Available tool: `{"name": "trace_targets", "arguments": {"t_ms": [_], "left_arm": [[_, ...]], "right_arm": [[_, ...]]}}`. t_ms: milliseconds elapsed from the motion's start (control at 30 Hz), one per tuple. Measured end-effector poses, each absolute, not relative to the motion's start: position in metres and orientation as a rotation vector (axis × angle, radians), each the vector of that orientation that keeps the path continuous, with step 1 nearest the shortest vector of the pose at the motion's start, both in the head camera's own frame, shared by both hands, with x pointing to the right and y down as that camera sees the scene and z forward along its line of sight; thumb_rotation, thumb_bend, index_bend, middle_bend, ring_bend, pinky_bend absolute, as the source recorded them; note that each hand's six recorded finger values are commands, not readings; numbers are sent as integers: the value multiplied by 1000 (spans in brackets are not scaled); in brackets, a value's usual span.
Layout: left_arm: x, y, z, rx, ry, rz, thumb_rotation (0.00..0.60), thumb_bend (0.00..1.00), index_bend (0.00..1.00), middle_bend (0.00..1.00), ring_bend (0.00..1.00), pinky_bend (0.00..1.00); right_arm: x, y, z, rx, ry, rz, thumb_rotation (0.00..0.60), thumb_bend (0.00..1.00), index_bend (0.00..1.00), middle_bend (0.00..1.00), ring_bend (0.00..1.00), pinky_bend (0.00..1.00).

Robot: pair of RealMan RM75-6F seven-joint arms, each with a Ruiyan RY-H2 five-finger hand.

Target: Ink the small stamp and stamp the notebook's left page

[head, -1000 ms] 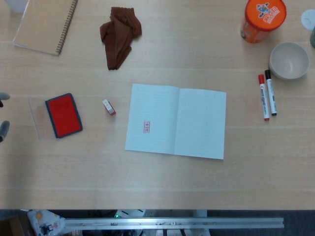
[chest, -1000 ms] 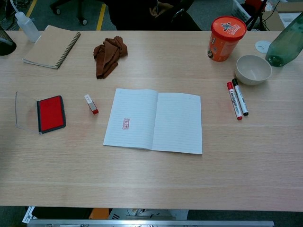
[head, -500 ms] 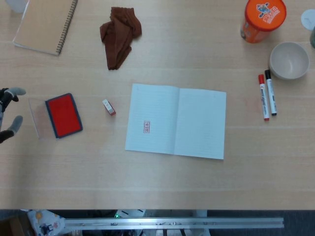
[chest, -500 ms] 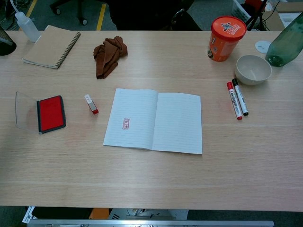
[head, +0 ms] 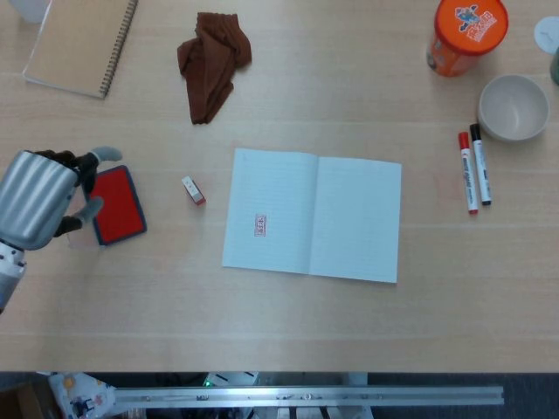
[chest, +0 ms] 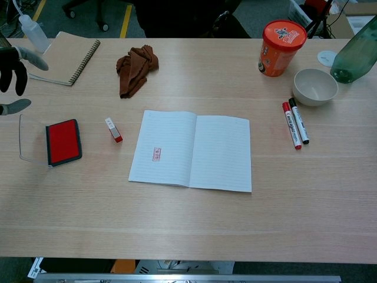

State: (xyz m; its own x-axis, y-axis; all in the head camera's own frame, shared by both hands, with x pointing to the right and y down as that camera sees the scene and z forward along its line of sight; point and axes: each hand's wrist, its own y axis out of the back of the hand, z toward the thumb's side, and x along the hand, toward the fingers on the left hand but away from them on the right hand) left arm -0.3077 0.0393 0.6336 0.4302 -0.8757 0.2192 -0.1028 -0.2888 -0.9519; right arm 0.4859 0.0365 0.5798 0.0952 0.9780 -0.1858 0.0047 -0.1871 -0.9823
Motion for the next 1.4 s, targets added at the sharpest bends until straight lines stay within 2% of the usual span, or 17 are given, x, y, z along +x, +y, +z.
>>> {"name": "trace_targets", "arguments": {"t_ms": [300,467,900,1400], "left_arm": [[-268,20,655,-1759,667,-928,600,249,264,897,926,948],[-247,12,667,-1753,574,-909,600,249,260,980,995,998],[-207,4,689,-1638,355,-813,600,249,267,994,1000,1000],[-205,0,718,-1625,207,-830,600,249,279,998,1000,1000]], "right_arm": [[488,38,582,-1404,-1049,1279,600,219,341,492,509,552],[488,38,584,-1409,-1041,1285,600,219,341,492,509,552],[490,39,588,-1410,-1031,1309,600,218,341,492,509,553],[491,39,593,-1411,-1017,1332,600,218,341,492,509,555]]}}
